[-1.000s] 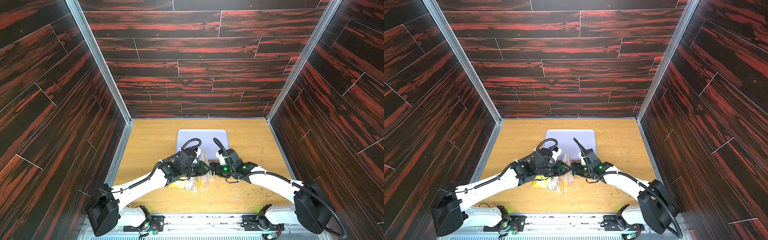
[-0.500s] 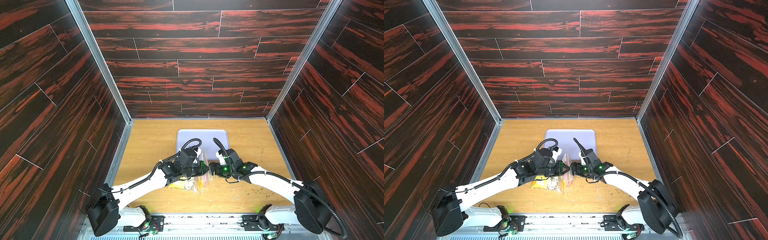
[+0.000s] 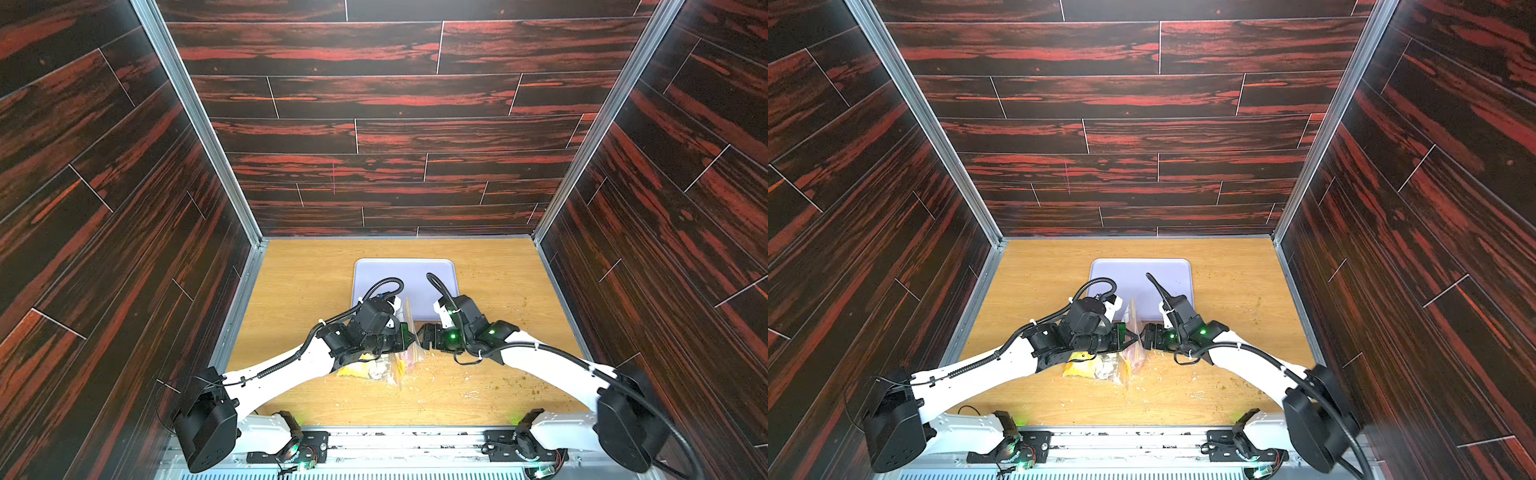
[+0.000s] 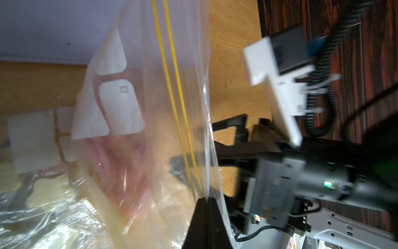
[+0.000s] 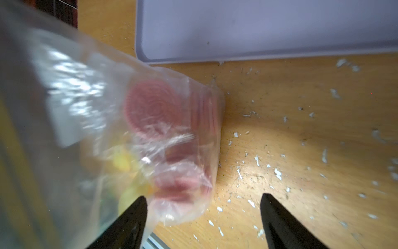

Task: Pour cookies out of the ziploc bag
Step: Open the ziploc bag at the center of the board.

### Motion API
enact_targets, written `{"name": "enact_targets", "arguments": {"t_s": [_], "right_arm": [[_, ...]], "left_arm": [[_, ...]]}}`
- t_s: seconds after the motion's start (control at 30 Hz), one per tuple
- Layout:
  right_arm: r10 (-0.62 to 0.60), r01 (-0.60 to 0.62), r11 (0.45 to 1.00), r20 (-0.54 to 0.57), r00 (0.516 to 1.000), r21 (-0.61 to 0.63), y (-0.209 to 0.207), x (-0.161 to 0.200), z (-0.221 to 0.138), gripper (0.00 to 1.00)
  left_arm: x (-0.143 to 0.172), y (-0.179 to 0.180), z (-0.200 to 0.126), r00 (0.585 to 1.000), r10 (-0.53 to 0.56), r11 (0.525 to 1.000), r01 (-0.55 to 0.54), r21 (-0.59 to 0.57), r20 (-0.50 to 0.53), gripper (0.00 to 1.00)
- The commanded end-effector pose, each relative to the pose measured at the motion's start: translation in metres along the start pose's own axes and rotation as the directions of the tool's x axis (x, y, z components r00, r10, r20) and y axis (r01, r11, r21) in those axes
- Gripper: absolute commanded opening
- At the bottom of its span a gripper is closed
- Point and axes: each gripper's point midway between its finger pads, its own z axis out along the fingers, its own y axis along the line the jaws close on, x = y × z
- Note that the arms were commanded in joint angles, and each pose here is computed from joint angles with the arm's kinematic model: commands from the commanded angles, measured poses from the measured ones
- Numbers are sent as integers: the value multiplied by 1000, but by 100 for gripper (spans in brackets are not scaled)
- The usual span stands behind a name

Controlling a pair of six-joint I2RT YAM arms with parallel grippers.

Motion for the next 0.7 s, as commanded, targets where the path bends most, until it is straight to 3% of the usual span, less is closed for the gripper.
{"name": "enact_targets", "arguments": {"t_s": [0.0,0.3,0.47,0.67], "right_arm": [[-43,43,999,31,999,17,6,-6,-21,80],[-113,123,983,73,991,-138,39,-7,-46,62],[-146,160,957,75,986,-243,60,-6,-51,46],[-170,190,947,98,981,-259,67,-10,-57,50]], "left_arm": [[-8,-6,-8,999,27,1000,-26,-10,25,0],[-10,-13,-6,999,39,999,-39,14,25,0],[-8,-16,-4,999,47,999,-47,25,8,0],[-7,-13,-3,998,58,998,-58,7,-4,0]]}}
